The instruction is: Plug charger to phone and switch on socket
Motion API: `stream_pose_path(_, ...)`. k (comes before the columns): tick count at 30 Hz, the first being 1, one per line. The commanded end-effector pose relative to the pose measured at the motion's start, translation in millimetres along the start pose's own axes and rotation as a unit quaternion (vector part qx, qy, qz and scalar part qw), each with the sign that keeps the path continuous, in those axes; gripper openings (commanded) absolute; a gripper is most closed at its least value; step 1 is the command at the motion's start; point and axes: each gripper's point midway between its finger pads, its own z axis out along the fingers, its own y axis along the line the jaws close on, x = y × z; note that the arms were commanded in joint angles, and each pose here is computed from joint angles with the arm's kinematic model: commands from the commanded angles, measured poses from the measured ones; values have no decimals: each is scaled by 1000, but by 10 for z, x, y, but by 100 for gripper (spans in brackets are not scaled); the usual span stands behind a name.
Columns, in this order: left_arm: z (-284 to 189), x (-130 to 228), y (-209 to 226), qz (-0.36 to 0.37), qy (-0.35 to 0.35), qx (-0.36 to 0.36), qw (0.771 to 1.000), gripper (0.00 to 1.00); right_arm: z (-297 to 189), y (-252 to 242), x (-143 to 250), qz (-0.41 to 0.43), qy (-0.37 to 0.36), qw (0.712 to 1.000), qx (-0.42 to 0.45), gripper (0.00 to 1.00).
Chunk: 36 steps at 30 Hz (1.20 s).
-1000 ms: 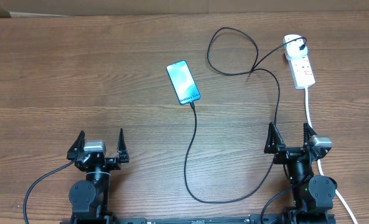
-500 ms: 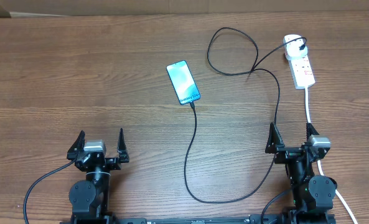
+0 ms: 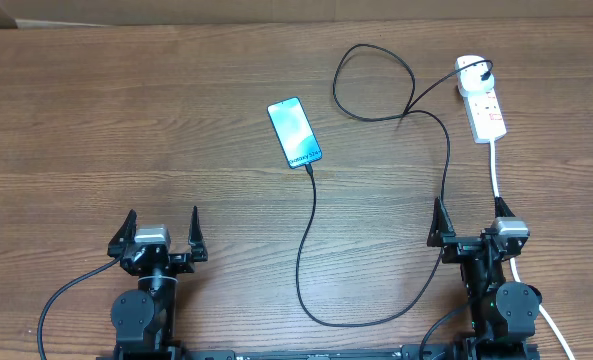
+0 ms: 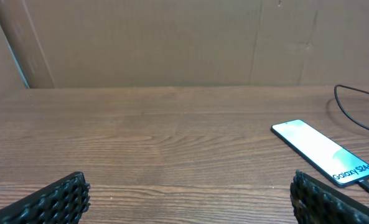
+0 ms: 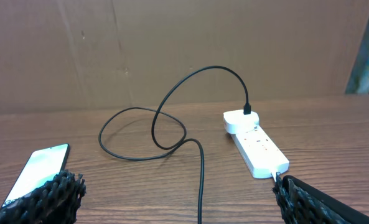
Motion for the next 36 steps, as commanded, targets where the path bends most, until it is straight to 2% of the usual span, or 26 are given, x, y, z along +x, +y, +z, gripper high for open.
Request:
stream_pose_path(1, -1, 0, 15, 7, -2, -4, 1000, 100, 2, -11, 24, -5, -1, 1000, 3, 100)
stream_pose_path(36, -1, -1, 14, 7, -2, -4, 1000, 100, 2, -2, 17, -15, -2, 1000, 1, 100)
